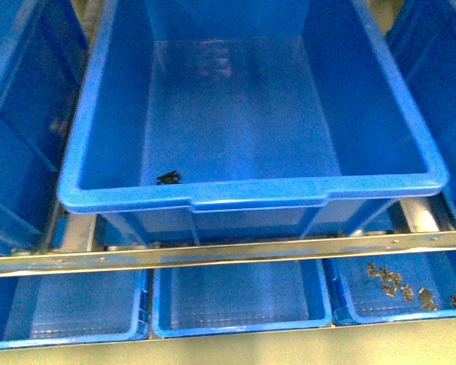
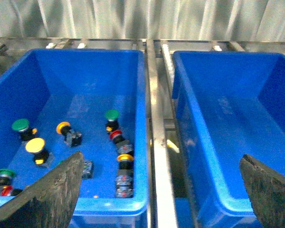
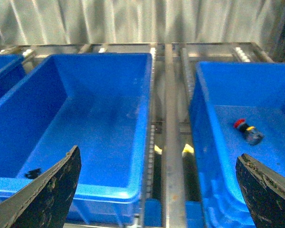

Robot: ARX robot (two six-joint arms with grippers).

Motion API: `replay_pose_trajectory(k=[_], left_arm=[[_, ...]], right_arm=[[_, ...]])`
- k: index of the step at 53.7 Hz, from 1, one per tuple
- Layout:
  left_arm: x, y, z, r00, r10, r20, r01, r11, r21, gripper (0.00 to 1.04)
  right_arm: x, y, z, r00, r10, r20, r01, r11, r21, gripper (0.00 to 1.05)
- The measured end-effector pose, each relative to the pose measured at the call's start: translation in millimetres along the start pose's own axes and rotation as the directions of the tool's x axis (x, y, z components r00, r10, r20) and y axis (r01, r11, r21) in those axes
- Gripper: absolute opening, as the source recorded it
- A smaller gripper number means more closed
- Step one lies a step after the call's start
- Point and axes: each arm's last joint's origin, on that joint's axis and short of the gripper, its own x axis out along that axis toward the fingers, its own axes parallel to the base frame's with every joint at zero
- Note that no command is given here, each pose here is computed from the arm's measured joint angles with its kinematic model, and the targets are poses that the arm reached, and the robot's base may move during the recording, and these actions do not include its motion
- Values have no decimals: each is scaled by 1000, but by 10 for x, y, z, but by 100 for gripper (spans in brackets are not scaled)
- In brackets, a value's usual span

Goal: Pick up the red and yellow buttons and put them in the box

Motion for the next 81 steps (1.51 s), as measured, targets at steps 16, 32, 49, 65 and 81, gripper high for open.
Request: replay_pose_trajectory(k=[16,32,49,65,81], left_arm=[[0,2,0,1000,7,0,-7,1000,0,97],[347,147,174,811,20,-584,-235,926,-295,97],[1304,357,409,835,46,-548,-275,898,-344,97],[2315,623,-17,741,140,-657,-402,876,-267,97],[2827,832,-560,639,180,-748,-476,857,-200,97]], right_arm=[[0,1,0,1000,8,0,-8,1000,-1,98],[0,-1,0,1000,0,0,0,1000,0,98],[0,-1,0,1000,-1,0,1,1000,0,98],[0,-1,0,1000,-1,0,1,1000,0,98],[0,-1,0,1000,-1,0,1,1000,0,98]])
